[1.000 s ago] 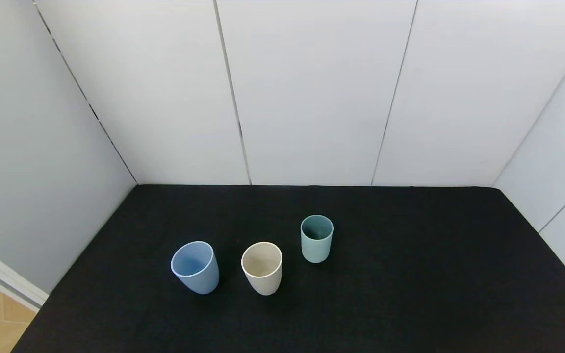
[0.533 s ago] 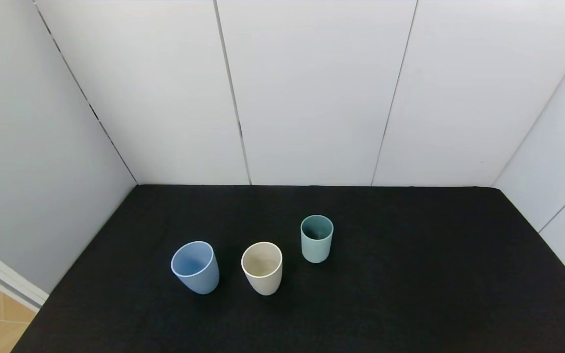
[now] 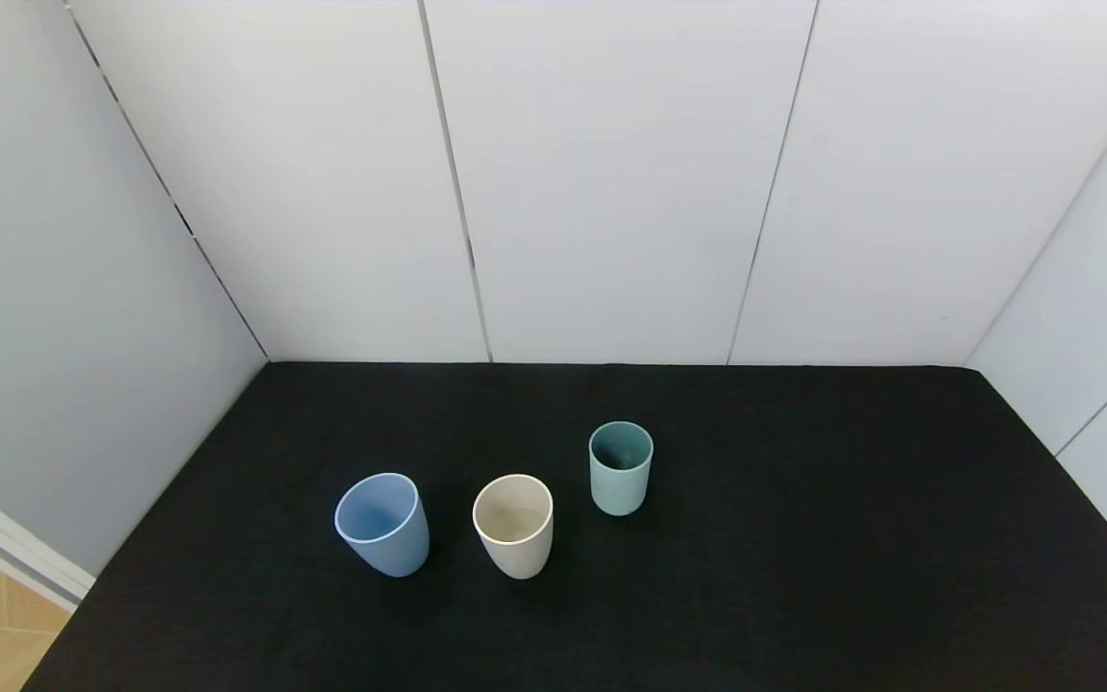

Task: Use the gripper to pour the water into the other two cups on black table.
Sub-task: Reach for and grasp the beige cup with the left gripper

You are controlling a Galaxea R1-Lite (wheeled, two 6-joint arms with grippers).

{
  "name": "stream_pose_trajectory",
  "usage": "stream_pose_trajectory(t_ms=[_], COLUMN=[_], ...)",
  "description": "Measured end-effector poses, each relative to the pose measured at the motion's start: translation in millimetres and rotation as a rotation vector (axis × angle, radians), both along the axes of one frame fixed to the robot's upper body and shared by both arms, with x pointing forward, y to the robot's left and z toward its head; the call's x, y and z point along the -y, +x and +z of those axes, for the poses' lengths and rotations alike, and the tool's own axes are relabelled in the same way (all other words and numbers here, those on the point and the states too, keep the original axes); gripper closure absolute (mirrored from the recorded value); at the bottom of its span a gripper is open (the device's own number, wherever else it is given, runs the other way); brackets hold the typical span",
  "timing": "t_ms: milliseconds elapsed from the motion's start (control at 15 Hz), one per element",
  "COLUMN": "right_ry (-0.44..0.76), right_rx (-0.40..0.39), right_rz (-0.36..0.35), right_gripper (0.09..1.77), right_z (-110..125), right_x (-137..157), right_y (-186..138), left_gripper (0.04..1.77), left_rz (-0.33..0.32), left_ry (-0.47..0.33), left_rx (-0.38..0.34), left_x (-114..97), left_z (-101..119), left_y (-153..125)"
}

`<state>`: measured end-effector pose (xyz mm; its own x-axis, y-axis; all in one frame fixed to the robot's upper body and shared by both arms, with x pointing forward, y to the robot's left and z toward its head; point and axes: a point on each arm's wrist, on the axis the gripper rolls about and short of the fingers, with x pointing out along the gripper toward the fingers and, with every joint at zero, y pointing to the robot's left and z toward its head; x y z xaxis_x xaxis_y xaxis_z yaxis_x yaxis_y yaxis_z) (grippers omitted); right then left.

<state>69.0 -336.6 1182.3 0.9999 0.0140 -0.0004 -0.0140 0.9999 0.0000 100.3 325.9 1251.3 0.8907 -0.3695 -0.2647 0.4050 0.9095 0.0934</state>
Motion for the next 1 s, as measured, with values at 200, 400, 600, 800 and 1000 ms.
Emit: stream_pose_trajectory(t_ms=[200,400,600,800,1000], right_ry=[0.000,0.000,0.000,0.000,0.000], right_rx=[0.000,0.000,0.000,0.000,0.000], right_rz=[0.000,0.000,0.000,-0.001,-0.001], right_gripper=[0.15,0.15,0.15,0.15,0.15], right_z=[0,0,0,0,0], right_x=[0,0,0,0,0], right_y=[0,0,0,0,0], left_gripper=[0.09,0.09,0.09,0.09,0.09], left_rz=[-0.083,-0.182,-0.221,-0.224,-0.242], left_ry=[0.060,0.081,0.114,0.145,0.161], left_rx=[-0.065,-0.131,-0.178,-0.194,-0.219], left_x=[4,12,24,41,58], left_z=[4,4,0,-8,-23], left_y=[26,51,78,102,121])
